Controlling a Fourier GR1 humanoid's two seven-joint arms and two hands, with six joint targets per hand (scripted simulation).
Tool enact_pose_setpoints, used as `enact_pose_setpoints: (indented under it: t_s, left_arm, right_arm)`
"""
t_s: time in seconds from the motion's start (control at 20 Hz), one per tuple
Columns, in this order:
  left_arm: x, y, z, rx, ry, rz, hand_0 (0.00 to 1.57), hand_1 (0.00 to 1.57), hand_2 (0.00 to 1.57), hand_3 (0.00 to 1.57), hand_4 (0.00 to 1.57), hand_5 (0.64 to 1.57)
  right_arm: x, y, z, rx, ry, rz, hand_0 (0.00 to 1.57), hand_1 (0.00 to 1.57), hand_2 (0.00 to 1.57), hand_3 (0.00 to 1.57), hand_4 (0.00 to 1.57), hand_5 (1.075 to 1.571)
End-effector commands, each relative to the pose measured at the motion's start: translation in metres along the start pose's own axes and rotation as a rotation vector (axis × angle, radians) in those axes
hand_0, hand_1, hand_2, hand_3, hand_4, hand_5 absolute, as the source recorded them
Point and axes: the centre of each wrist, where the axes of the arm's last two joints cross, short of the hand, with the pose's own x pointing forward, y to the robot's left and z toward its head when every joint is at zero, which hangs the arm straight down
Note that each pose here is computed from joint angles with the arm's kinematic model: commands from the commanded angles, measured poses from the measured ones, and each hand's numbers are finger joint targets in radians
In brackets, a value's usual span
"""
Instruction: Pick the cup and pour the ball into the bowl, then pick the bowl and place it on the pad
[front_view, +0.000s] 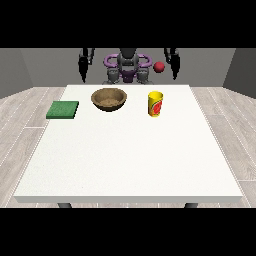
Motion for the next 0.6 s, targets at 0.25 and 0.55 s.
enact_pose_setpoints:
  t_s: [0.25, 0.55]
  left_arm:
    - [0.036, 0.012, -0.004, -0.012, -0.036, -0.048, 0.00, 0.00, 0.00, 0.00, 0.00, 1.524]
    - [0.023, -0.064, 0.046, -0.073, -0.116, 0.271, 0.00, 0.00, 0.00, 0.00, 0.00, 1.521]
  right_arm:
    - [0.031, -0.014, -0.001, -0.006, -0.009, 0.051, 0.00, 0.00, 0.00, 0.00, 0.00, 1.568]
    - [0.010, -0.035, 0.019, -0.104, -0.088, -0.080, 0.00, 0.00, 0.00, 0.00, 0.00, 1.566]
